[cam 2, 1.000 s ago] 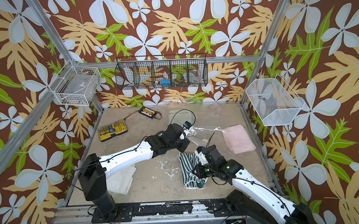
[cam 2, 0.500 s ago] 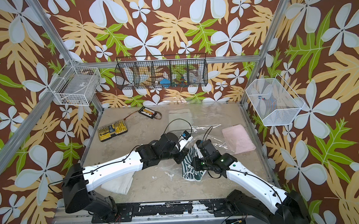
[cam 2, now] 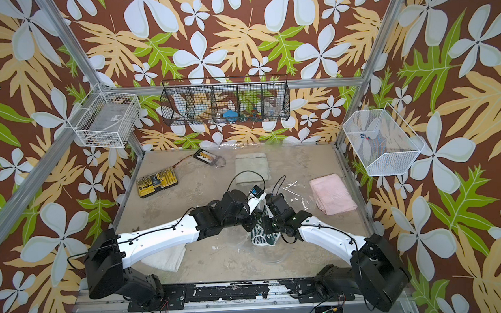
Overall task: Place the folded towel into the vacuum bag
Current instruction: Place the towel in the vacuum bag.
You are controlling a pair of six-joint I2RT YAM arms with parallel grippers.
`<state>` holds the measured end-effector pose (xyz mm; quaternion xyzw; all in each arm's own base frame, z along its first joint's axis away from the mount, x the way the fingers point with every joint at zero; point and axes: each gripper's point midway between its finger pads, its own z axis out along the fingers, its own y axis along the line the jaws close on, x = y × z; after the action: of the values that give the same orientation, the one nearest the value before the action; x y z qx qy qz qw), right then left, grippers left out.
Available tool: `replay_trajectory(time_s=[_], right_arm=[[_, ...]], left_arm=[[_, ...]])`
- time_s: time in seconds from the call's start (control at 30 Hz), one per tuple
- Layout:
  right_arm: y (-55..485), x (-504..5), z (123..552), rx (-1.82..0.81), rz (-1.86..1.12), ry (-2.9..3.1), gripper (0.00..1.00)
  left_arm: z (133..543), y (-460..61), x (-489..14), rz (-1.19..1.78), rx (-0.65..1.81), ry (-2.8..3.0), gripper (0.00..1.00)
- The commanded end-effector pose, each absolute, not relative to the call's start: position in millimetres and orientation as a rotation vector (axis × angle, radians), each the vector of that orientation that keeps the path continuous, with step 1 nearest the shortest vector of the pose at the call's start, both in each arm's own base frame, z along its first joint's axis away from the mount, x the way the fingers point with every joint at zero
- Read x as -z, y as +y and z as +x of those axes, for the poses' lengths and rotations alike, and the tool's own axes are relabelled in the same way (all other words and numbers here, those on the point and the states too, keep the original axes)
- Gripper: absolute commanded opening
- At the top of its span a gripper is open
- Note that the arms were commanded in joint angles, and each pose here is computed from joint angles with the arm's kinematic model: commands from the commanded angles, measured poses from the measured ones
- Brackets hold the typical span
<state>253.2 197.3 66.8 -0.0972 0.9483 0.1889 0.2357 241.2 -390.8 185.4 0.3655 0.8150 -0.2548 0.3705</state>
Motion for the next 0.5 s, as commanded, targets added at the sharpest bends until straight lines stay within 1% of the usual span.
replay_trajectory(time_s=[0.0, 0.03, 0.13, 0.2, 0.3, 0.37, 0.47], right_arm=[[200, -70, 276, -0.462, -0.290, 2.522, 0.28], [197, -63, 277, -0.421, -0.296, 2.558, 0.37], [189, -55, 272, -0.357, -0.310, 2.623, 0.53], [183, -57, 264, -0.352, -0.295, 2.637, 0.62], [165, -53, 246, -0.284, -0.247, 2.714, 0.69], [152, -51, 234, -0.241, -0.185, 2.756, 0.71], [145, -58, 220, -0.280, -0.098, 2.762, 0.75]], left_arm=[[248, -394, -190, 0.887, 0.659, 2.072, 0.00], [249, -395, -189, 0.875, 0.656, 2.076, 0.00], [251, -396, -184, 0.849, 0.661, 2.103, 0.00], [251, -395, -182, 0.836, 0.665, 2.113, 0.00], [252, -392, -182, 0.809, 0.656, 2.113, 0.00], [253, -391, -181, 0.799, 0.658, 2.116, 0.00], [252, -390, -179, 0.781, 0.671, 2.127, 0.00]])
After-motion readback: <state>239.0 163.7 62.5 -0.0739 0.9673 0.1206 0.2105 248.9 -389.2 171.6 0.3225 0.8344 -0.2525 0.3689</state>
